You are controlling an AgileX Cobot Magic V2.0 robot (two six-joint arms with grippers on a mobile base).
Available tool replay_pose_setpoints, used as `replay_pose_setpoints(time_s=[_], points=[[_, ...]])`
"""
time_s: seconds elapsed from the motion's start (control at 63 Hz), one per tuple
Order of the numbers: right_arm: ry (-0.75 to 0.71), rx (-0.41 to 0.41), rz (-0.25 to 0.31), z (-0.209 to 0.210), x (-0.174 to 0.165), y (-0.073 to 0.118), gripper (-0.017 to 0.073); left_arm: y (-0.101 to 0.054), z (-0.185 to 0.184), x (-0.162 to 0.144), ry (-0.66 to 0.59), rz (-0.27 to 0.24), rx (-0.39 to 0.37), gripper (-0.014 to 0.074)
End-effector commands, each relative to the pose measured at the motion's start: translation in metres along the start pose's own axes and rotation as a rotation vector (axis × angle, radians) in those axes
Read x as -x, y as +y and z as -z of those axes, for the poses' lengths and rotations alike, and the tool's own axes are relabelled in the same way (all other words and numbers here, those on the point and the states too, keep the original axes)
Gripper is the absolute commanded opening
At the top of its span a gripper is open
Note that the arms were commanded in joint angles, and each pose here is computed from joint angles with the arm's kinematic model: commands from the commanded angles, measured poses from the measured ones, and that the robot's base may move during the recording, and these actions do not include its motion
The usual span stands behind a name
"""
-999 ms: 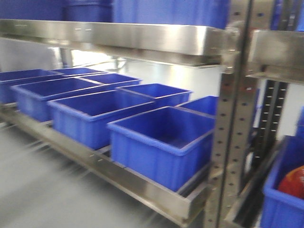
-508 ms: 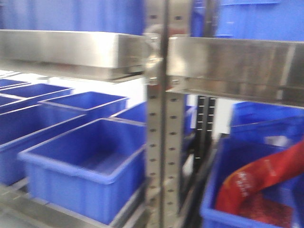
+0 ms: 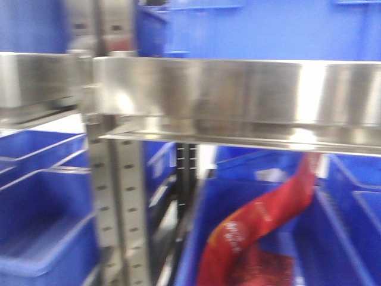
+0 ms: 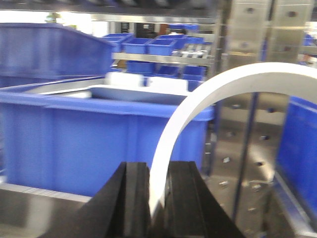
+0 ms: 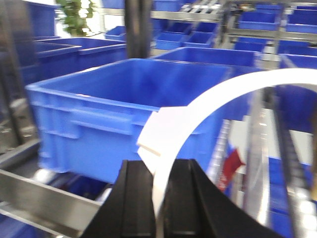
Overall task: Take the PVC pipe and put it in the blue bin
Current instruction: 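Turn and drive the base toward the shelf of blue bins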
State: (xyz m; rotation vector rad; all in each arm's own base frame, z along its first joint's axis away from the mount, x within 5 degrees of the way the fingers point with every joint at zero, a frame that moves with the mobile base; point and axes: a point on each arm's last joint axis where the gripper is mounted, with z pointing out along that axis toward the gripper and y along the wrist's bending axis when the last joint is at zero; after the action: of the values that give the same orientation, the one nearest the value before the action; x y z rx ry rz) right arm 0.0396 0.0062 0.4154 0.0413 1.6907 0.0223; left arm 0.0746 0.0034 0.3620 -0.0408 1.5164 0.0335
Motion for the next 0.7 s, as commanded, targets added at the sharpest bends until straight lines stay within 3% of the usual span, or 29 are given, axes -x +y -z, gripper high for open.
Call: replay_pose_setpoints(time_s=[0.0,0.682], points=[[-0.024,-0.011,0.010,-0.0001,0.0019,-0.0010,-0.0168,-0.0004,0.0014,0.0034,-0.036,0.012,-0.005,-0.0111],[-0.024,-0.011,0.010,-0.0001,0.0019,-0.0010,-0.0168,-0.0004,0.0014,0.0034,-0.036,0.012,-0.005,-0.0111]])
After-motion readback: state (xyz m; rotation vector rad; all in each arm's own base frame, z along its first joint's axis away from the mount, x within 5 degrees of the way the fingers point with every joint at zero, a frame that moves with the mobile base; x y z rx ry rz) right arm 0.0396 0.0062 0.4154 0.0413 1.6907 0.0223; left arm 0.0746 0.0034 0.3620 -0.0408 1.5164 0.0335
